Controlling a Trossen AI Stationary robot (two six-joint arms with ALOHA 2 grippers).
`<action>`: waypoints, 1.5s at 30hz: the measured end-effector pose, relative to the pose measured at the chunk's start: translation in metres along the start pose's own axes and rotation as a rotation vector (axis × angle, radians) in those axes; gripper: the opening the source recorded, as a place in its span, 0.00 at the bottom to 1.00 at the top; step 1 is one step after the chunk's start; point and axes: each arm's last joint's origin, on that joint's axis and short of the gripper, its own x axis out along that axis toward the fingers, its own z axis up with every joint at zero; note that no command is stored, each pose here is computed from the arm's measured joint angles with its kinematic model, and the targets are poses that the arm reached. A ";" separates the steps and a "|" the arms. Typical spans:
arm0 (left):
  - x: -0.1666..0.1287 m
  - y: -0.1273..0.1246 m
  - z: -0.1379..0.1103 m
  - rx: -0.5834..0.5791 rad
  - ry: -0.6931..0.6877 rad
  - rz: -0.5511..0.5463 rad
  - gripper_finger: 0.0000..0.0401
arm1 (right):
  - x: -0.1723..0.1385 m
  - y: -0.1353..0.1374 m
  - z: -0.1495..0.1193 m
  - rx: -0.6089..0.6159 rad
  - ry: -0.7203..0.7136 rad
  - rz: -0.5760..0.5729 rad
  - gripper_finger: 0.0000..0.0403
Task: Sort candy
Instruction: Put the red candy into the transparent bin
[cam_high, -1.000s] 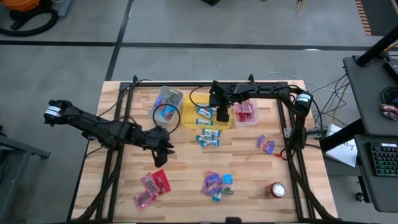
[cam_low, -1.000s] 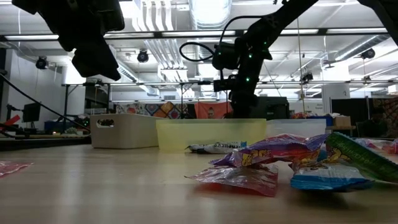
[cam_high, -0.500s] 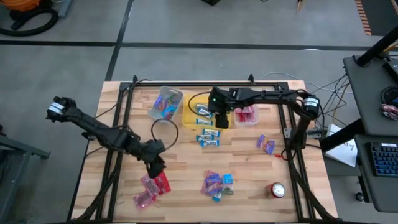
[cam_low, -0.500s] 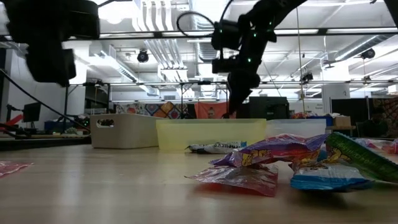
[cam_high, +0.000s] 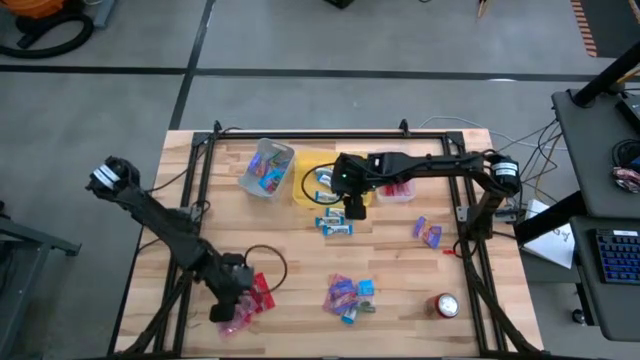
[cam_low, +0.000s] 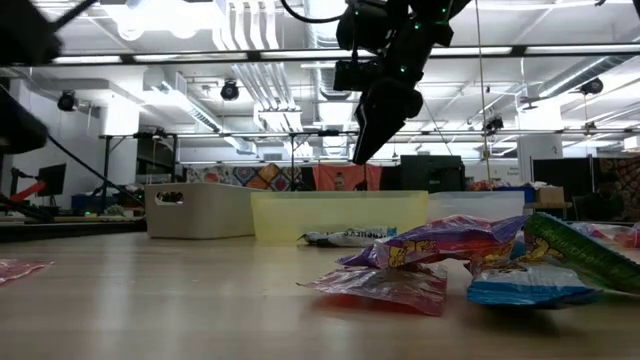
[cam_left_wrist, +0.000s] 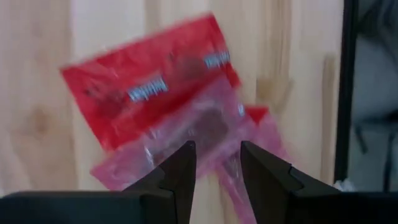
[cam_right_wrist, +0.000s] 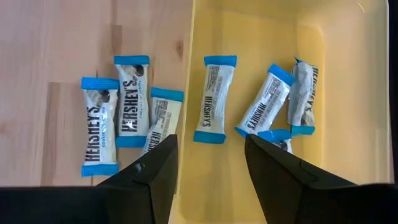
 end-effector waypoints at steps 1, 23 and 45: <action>0.003 -0.002 -0.003 0.016 0.015 0.006 0.27 | 0.000 0.001 0.000 0.000 0.000 0.000 0.45; 0.011 -0.032 0.003 0.298 0.198 0.303 0.49 | 0.000 0.001 0.002 0.088 -0.016 -0.009 0.44; 0.055 -0.034 -0.004 0.354 0.237 0.475 0.44 | 0.000 0.002 0.002 0.082 -0.016 -0.006 0.44</action>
